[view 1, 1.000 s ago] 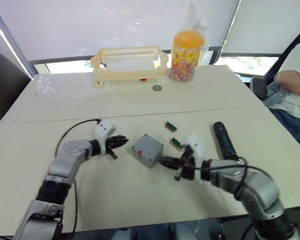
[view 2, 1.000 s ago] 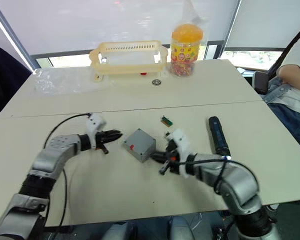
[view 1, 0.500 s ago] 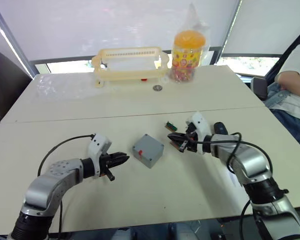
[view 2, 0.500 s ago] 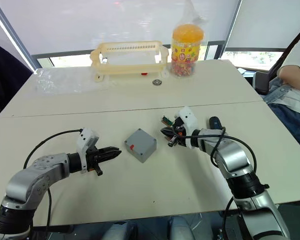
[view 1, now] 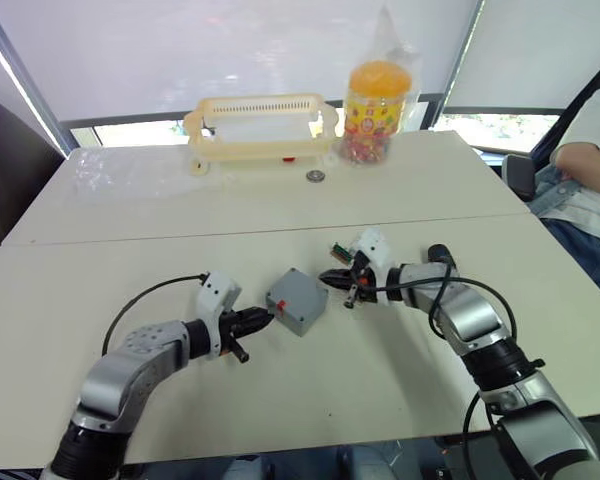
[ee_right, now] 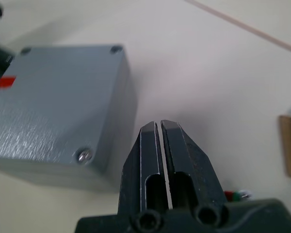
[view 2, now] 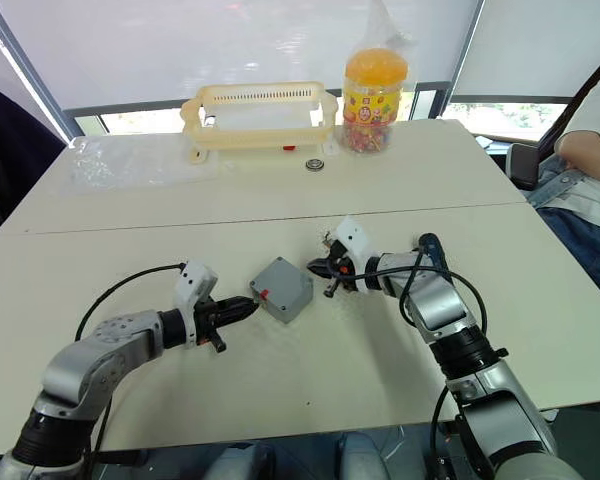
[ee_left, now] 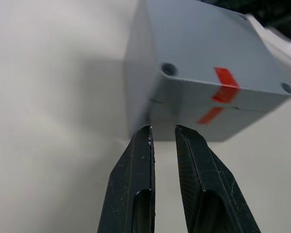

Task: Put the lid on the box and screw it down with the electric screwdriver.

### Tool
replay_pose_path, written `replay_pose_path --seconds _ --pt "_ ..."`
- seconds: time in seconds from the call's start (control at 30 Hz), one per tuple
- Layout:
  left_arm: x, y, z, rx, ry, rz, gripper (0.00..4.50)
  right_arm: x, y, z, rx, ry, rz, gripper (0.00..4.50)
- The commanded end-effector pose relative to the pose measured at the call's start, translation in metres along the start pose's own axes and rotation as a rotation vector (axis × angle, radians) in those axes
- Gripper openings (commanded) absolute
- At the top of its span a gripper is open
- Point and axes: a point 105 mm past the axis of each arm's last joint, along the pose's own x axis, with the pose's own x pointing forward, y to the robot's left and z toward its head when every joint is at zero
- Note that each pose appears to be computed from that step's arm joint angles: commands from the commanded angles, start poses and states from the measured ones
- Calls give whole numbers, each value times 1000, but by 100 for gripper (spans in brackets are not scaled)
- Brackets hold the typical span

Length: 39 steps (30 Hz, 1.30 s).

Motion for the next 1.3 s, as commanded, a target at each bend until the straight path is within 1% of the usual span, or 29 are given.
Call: replay_pose_path --seconds 0.03,0.3,0.6,0.87,1.0,1.07,1.17,1.27,1.3 --pt "2 4 9 40 -31 18 70 -3 10 9 -26 -20 29 7" --pt "3 8 11 63 -39 29 70 -7 34 11 20 -34 68 7" --pt "-1 8 11 79 -21 4 70 -12 59 10 62 -41 91 7" --pt "1 8 13 87 -20 -6 70 -11 60 7 76 -35 70 7" --pt "-2 4 10 81 -8 -21 70 -13 51 6 68 -32 25 7" --pt "-10 10 11 101 2 -1 70 -25 44 11 74 -53 -9 7" --pt "-31 21 20 164 24 29 70 -51 34 27 93 -134 -64 7" --pt "-48 14 33 211 42 -20 70 -71 29 42 101 -213 -102 7" --pt "-53 8 40 230 47 -61 70 -77 26 48 103 -249 -117 30"
